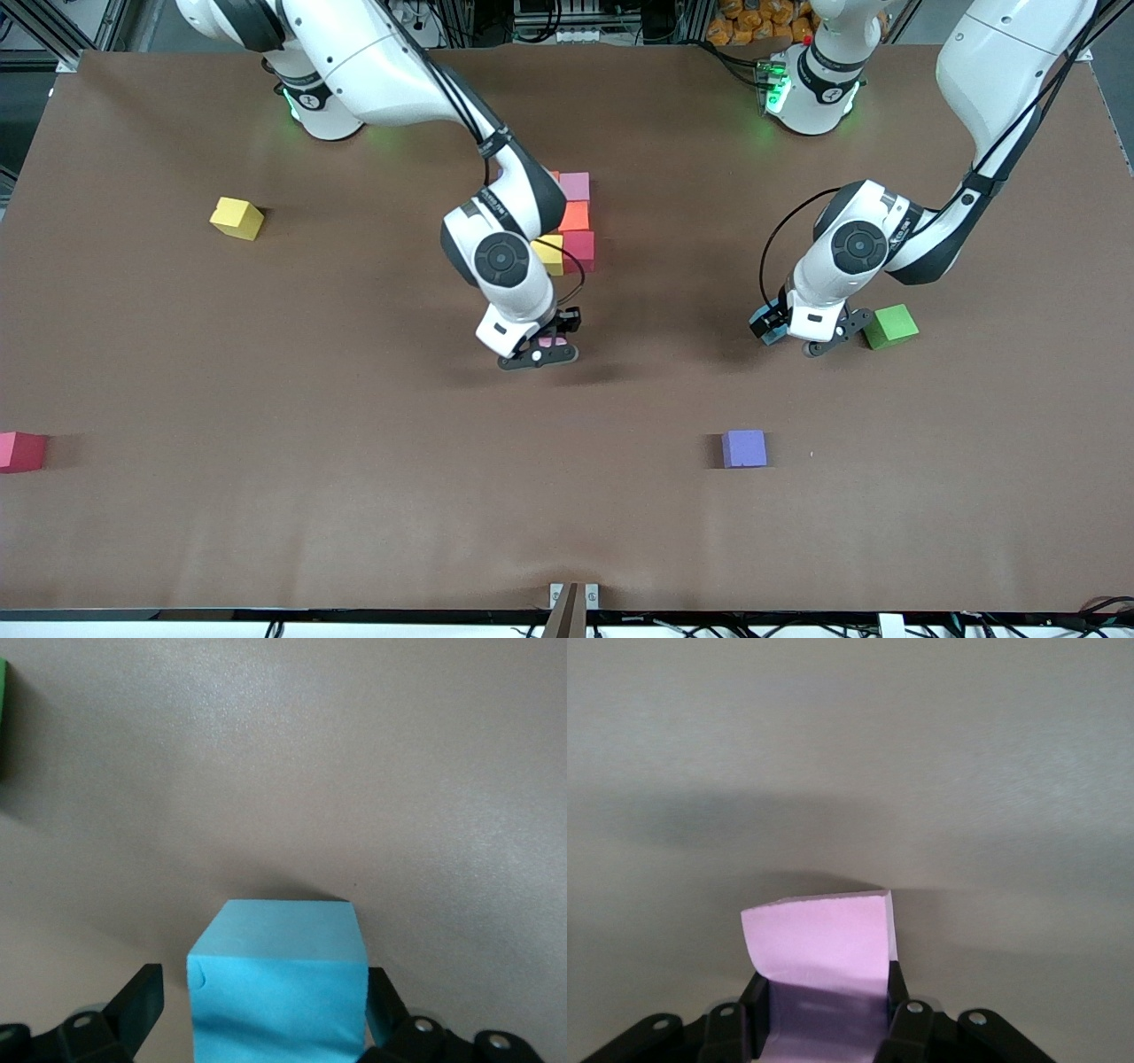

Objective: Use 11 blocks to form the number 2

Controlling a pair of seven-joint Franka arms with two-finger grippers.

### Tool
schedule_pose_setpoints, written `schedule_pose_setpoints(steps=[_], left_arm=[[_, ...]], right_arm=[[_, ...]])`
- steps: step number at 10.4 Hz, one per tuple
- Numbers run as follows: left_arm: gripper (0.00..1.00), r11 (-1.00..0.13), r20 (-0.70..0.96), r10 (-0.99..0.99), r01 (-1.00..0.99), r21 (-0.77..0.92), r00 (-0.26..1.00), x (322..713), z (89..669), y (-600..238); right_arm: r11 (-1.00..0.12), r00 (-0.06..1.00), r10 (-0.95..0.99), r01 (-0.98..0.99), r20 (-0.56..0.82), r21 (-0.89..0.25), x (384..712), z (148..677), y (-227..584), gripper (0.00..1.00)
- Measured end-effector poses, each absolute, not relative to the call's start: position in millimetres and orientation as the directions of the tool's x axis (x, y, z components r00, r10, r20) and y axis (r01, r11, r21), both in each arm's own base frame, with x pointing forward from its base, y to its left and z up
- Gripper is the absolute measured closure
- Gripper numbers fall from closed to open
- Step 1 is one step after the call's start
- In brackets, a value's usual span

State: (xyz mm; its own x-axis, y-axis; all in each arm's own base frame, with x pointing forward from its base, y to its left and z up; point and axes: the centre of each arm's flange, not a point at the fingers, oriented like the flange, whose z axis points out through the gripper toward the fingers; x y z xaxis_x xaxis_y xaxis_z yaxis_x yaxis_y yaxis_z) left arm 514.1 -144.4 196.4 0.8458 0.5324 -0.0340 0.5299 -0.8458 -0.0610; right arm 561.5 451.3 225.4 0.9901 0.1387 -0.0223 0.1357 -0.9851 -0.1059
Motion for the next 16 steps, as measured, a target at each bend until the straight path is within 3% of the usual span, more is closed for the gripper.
schedule_pose_setpoints(steps=[1, 4, 16], left_arm=[[0.01, -0.846, -0.034, 0.532, 0.53, -0.061, 0.846, 514, 196, -144], [0.39, -0.848, -0.033, 0.529, 0.526, -0.059, 0.848, 515, 197, -145], [0.4, -0.854, -0.033, 0.519, 0.517, -0.058, 0.854, 515, 197, -145]], right_arm=[[-0.985, 0.989, 0.144, 0.14, -0.028, -0.104, 565, 223, 444, 0.47], [-0.982, 0.985, 0.165, 0.16, -0.042, -0.1, 567, 221, 424, 0.47], [-0.979, 0.976, 0.179, 0.163, -0.124, -0.123, 534, 210, 406, 0.47]])
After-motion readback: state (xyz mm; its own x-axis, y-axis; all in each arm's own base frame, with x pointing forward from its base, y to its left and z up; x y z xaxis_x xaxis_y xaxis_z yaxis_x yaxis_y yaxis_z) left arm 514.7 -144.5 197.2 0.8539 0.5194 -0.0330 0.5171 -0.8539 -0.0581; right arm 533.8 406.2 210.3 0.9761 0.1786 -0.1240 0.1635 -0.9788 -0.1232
